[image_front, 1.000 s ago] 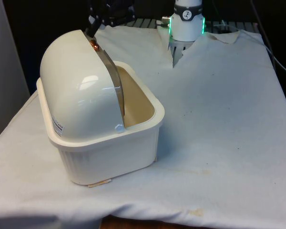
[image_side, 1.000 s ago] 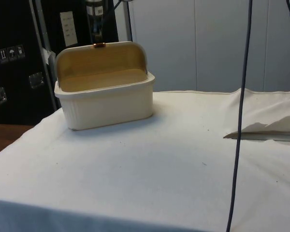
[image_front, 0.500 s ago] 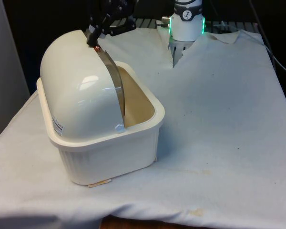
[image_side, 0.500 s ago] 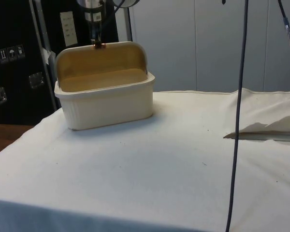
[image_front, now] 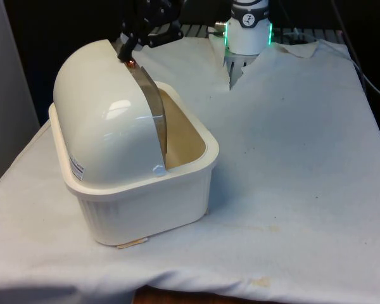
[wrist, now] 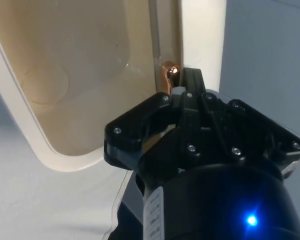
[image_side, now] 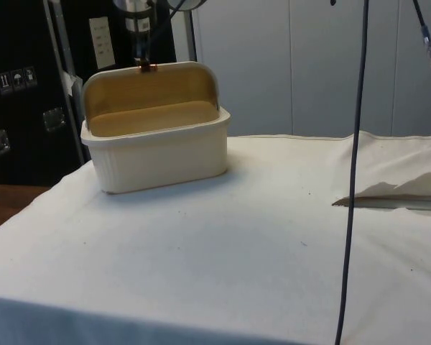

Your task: Open the lid, then close it.

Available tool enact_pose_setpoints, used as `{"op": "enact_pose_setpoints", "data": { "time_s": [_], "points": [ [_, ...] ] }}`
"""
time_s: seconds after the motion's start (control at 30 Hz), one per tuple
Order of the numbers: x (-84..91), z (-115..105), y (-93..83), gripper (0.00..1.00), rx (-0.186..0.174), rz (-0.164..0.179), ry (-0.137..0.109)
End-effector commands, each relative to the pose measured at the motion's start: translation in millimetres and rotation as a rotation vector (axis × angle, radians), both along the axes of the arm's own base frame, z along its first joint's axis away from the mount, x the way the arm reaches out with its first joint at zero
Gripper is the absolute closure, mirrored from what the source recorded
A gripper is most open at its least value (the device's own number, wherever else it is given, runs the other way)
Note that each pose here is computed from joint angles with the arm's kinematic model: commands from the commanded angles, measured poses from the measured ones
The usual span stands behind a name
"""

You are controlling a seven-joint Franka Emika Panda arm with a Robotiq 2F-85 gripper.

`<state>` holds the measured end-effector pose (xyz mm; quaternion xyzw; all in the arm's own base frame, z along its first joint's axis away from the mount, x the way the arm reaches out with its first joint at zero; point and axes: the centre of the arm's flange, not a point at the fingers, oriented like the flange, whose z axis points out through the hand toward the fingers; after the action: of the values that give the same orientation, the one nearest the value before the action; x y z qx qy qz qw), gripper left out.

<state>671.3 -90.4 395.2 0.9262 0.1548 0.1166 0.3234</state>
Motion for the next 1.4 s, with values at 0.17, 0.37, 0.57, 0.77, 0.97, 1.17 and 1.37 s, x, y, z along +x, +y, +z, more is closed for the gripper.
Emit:
{"op": "enact_pose_setpoints", "data": {
  "time_s": [0.17,0.37,0.57,0.77,0.97,1.17,1.37],
  "points": [
    [-2.2,3.9,7.4,1.0,0.039,0.022,0.029],
    [-2.1,2.3,10.6,1.0,0.072,0.033,0.045],
    [-2.6,-1.3,15.2,1.0,0.116,0.049,0.067],
    [-3.6,-4.0,17.7,1.0,0.155,0.064,0.09],
    [-3.8,-6.2,20.5,1.0,0.193,0.079,0.114],
    [-4.4,-8.2,23.4,1.0,0.231,0.093,0.139],
    [-5.4,-10.9,26.3,1.0,0.27,0.107,0.164]
  ]
}}
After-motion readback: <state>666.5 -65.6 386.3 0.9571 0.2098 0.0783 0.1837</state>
